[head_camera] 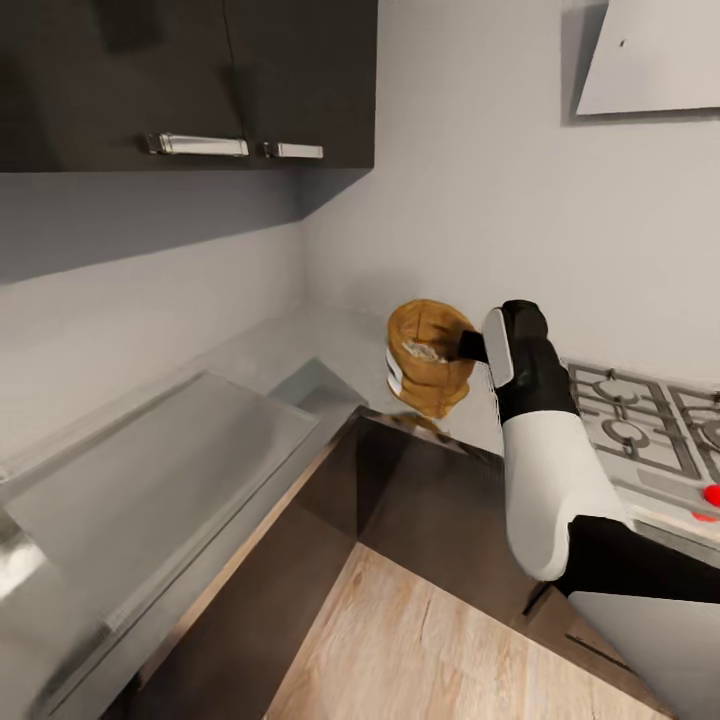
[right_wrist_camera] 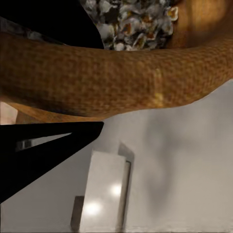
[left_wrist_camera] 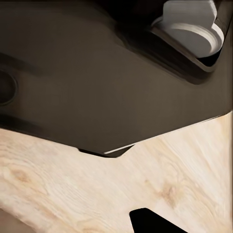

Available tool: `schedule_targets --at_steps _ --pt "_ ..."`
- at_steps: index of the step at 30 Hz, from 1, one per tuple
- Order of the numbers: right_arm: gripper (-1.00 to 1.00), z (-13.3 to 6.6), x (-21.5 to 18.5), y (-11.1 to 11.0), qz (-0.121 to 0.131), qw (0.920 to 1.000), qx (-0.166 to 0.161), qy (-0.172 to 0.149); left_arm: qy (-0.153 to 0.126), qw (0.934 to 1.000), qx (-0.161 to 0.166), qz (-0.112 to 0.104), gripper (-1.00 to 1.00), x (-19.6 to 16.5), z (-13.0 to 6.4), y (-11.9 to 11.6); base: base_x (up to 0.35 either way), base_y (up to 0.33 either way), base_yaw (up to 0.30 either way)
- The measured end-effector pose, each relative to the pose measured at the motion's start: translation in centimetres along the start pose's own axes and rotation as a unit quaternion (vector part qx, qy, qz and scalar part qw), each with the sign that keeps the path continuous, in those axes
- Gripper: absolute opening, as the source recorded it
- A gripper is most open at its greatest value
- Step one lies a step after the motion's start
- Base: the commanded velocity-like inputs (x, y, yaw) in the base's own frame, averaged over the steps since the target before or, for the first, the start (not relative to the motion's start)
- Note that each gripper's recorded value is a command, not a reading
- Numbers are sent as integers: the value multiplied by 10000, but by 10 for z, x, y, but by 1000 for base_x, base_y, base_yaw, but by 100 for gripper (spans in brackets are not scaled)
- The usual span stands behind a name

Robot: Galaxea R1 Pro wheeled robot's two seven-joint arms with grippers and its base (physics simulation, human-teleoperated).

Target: In the kitchen, take the popcorn bag from the countertop, put it into the microwave, and heat it until the popcorn is cooked so the cooked popcorn ends up inside the bag.

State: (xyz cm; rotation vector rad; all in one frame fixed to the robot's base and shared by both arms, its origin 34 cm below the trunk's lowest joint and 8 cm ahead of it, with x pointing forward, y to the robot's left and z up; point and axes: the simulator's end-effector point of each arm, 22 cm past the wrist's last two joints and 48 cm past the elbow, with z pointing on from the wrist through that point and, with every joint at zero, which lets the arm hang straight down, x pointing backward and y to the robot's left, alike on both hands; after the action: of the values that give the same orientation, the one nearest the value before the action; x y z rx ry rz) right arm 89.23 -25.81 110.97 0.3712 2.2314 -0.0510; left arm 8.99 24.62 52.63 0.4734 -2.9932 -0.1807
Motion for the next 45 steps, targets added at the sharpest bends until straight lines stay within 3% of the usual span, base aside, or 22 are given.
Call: schedule_targets --at_steps 3,6,10,31,35,39,45 --pt "-100 -10 -15 -4 83 9997 5 -216 3 10000 8 -7 100 0 0 -1 -346 0 0" --pt "-100 -9 -13 -7 101 9997 26 -212 4 10000 9 -7 100 0 0 -1 -346 0 0" --pt "-100 10 30 -15 49 9999 110 114 3 10000 8 -8 100 0 0 -1 -346 0 0" --pt "-100 38 116 -24 19 9967 97 807 9 10000 9 9 100 1 0 -1 -346 0 0" --pt "-100 51 151 -56 -32 9938 360 1055 11 10000 8 -4 100 1 0 -1 -346 0 0" --pt "-100 57 189 -70 -78 9900 469 1327 12 10000 23 15 100 2 0 -3 -347 0 0" --pt "-100 59 184 -98 -84 9895 675 1275 -7 10000 39 47 100 0 0 -4 -347 0 0"
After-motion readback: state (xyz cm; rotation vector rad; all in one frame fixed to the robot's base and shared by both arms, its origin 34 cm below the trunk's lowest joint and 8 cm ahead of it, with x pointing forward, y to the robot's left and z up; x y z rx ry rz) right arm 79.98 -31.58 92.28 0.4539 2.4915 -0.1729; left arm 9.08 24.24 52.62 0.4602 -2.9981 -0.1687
